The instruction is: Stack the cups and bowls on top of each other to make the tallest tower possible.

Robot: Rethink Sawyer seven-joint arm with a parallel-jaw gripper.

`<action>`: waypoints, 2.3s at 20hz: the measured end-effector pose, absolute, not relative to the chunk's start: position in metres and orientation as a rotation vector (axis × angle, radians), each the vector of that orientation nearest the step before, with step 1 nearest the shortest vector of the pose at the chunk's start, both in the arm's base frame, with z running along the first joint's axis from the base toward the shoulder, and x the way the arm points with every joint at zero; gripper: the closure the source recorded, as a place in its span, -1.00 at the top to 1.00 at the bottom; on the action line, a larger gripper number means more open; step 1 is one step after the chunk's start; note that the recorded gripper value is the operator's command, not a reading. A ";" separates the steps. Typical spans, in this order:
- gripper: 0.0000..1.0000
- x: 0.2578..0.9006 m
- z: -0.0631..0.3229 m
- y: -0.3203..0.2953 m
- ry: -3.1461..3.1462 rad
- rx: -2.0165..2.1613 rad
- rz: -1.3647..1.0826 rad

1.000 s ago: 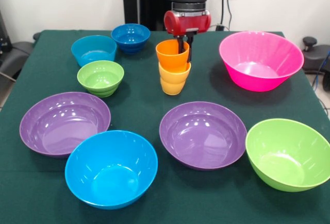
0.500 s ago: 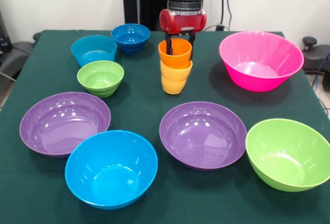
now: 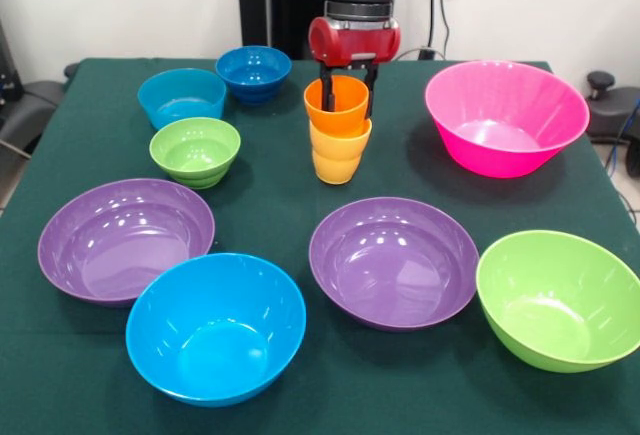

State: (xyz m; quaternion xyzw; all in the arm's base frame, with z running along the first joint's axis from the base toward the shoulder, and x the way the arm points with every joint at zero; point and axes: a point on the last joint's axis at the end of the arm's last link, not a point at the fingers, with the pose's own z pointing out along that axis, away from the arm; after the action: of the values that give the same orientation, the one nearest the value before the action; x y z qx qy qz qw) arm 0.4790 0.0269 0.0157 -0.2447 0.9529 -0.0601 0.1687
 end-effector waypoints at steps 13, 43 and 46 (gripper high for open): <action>1.00 0.480 0.016 0.030 2.707 -0.701 -0.172; 1.00 0.485 0.023 0.032 2.688 -0.706 -0.180; 1.00 0.487 0.025 0.032 2.682 -0.705 -0.184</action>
State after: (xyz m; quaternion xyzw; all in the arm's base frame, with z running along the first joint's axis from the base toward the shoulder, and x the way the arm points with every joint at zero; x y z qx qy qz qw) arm 0.4868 0.0318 0.0253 -0.2494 0.9492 -0.0652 0.1804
